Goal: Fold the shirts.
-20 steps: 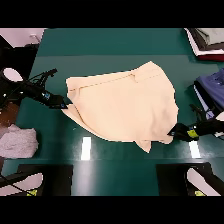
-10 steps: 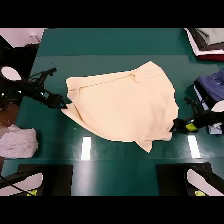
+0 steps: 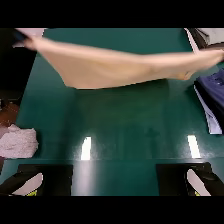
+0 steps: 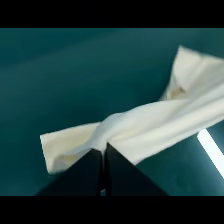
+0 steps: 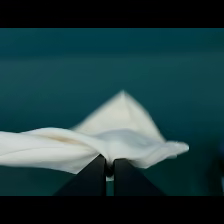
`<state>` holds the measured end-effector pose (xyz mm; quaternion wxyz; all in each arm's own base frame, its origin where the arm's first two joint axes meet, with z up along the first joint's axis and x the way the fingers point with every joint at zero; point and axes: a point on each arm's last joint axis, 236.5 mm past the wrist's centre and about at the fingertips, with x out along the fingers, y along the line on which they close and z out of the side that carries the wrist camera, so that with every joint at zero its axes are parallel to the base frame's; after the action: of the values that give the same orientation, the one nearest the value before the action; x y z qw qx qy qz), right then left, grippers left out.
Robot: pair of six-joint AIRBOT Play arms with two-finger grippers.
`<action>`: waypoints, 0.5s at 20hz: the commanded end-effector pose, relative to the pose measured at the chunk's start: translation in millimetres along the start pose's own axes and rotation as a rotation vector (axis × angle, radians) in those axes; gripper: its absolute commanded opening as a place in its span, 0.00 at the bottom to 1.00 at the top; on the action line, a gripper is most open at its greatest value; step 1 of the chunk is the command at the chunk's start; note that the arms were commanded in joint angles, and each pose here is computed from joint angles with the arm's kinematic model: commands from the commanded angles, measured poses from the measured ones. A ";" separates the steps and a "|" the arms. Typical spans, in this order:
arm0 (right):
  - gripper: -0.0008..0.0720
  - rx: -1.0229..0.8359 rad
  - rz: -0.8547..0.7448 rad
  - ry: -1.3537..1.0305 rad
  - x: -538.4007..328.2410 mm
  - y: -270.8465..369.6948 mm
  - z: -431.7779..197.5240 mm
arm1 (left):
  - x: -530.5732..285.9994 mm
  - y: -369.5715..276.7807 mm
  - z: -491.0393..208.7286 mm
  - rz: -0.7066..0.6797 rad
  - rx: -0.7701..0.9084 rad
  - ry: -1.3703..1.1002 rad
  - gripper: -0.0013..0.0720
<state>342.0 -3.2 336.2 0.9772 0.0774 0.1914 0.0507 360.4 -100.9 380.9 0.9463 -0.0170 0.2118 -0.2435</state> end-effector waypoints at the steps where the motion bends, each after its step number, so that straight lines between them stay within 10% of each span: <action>1: 0.04 -0.118 -0.002 -0.367 -104.1 40.1 114.5 | -117.6 -56.0 95.6 0.042 0.142 -0.377 0.05; 10: 0.04 -0.254 0.019 -0.451 -181.2 81.0 156.0 | -233.9 -118.9 108.0 0.051 0.195 -0.638 0.05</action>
<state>236.0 28.5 557.9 0.9966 -0.0231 -0.0517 0.0607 181.2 -104.7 587.0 0.9671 0.0028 -0.1178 -0.2255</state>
